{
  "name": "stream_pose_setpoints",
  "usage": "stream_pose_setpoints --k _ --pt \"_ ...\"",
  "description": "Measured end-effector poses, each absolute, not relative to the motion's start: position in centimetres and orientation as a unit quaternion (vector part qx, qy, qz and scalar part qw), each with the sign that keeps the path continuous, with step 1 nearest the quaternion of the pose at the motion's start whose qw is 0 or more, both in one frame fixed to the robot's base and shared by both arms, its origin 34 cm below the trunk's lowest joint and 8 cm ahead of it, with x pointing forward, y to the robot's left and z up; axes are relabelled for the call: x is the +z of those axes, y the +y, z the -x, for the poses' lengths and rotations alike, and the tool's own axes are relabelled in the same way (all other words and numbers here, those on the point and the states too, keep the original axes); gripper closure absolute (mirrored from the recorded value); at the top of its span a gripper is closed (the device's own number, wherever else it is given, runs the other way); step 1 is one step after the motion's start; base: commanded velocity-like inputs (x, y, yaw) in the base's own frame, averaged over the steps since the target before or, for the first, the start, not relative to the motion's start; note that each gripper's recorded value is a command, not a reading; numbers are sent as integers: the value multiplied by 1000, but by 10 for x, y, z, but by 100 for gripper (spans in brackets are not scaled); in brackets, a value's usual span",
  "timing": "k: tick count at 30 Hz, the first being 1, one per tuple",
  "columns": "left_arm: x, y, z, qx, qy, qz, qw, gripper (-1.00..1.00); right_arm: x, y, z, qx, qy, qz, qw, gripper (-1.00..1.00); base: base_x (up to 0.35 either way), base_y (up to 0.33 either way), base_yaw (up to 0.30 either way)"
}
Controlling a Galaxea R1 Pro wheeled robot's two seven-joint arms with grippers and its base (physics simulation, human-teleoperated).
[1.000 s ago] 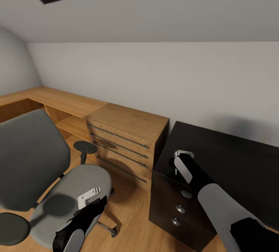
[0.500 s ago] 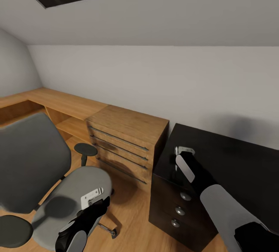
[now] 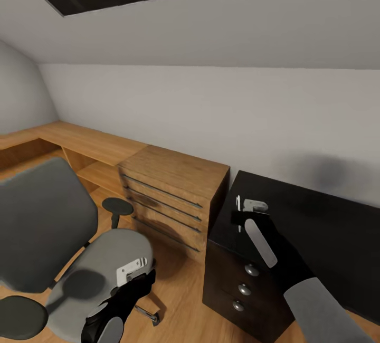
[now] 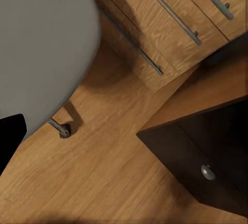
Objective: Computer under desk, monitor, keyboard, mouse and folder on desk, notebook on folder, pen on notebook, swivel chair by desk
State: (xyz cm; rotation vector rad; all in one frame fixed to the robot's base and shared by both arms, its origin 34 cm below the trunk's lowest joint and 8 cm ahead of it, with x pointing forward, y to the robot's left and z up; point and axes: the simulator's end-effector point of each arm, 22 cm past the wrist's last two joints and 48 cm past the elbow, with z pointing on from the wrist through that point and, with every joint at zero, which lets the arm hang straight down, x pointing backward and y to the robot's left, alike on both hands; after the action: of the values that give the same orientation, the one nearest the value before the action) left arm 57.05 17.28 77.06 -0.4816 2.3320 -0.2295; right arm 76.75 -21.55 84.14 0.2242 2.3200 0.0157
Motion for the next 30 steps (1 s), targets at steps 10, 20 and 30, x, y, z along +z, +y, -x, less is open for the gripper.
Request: stream_pose_setpoints --k 10,20,30 --pt "786 172 -570 -90 907 186 366 -100 868 -211 -766 19 910 -87 404 100 0 0 0" --pt "802 172 -570 -91 907 186 368 -100 886 -212 -766 19 909 -89 406 100 0 0 -211" --pt "805 174 -571 -90 905 185 371 -100 889 -214 -766 23 908 -96 407 100 0 0 -269"
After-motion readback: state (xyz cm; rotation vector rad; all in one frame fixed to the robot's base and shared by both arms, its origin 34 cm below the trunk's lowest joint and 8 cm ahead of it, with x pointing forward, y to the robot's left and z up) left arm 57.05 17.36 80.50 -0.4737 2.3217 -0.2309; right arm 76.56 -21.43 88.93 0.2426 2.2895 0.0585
